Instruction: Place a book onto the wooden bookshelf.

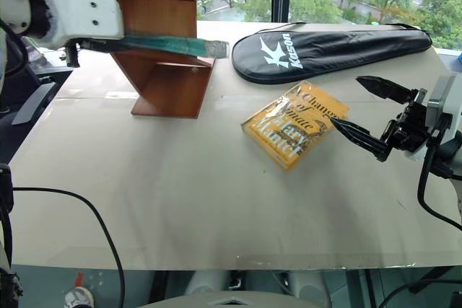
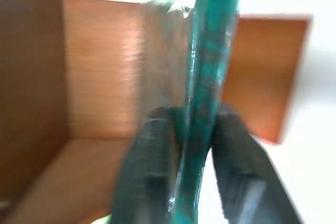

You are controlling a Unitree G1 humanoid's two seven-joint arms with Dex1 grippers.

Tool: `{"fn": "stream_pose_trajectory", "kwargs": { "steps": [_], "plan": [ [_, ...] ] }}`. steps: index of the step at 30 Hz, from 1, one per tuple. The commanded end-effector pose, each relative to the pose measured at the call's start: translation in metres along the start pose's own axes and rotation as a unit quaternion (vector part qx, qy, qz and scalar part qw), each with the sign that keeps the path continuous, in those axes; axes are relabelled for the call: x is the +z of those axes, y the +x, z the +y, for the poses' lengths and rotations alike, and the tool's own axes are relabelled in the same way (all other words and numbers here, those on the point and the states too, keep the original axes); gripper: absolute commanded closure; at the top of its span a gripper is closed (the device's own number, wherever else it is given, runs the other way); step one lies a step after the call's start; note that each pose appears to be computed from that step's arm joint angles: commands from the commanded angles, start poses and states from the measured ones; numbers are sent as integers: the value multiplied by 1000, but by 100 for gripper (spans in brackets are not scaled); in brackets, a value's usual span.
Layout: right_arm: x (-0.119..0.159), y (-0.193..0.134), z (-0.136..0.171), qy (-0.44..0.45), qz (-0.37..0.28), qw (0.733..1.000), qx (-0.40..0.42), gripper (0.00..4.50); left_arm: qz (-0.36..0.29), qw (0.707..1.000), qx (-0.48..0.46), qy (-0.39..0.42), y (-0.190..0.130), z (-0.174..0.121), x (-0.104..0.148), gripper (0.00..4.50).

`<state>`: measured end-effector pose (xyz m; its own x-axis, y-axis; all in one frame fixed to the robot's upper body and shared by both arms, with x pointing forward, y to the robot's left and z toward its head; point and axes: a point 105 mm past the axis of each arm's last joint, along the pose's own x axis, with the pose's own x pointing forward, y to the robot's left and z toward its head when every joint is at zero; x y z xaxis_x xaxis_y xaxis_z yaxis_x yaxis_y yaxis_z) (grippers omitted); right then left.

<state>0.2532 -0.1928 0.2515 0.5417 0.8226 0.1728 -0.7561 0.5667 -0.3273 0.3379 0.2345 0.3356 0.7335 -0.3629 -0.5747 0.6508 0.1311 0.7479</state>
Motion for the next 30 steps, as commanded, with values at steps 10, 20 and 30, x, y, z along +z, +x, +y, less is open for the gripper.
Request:
{"fn": "stream_pose_trajectory", "kwargs": {
  "steps": [10,20,30],
  "plan": [
    [-10,-11,-10,-6,58,998,-3,4,-365,886,-154,-239,-2,-107,108,241],
    [-64,-113,3,13,269,957,-105,4,-278,863,-71,-416,55,-186,13,241],
    [-73,-145,16,32,310,940,-142,4,-226,864,-55,-446,49,-214,-26,241]
  ]
}}
